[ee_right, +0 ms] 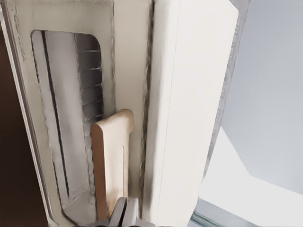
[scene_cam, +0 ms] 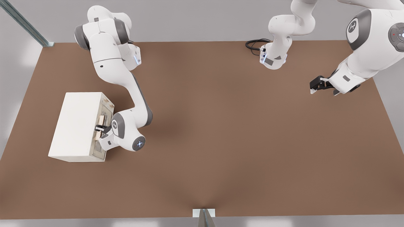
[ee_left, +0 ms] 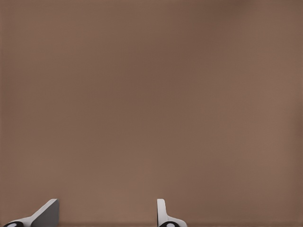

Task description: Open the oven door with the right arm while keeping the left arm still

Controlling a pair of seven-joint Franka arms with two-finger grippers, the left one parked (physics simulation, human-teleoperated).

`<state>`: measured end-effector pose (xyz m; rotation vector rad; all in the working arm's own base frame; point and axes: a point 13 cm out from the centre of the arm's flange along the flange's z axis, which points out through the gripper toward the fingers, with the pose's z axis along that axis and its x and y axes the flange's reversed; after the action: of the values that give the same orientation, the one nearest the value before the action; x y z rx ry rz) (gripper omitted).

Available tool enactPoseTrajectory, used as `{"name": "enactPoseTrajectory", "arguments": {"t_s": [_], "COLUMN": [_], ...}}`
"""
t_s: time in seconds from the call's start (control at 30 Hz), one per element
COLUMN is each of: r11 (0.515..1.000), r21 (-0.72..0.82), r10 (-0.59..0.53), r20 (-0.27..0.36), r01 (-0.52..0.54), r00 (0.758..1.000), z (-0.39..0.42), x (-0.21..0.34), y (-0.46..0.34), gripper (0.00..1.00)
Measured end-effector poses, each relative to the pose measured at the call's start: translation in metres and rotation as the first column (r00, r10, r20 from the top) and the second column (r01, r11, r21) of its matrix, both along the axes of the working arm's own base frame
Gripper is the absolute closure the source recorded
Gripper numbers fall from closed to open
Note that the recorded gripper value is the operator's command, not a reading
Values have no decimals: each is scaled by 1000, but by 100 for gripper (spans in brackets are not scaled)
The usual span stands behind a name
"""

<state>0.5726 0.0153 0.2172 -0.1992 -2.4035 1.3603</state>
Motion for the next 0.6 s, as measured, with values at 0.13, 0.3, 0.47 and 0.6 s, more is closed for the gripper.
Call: {"name": "enactPoseTrajectory", "arguments": {"t_s": [0.13,0.3,0.47,0.6], "r11": [996,838,662,597], "r21": [78,533,749,798], "r10": [35,-257,-265,-199], "r20": [95,200,230,238], "r01": [-42,115,4,-75], "r00": [995,945,936,951], "z": [29,148,237,254], "x": [18,13,1,3], "y": [59,44,39,47], "gripper": [79,69,0,0]}}
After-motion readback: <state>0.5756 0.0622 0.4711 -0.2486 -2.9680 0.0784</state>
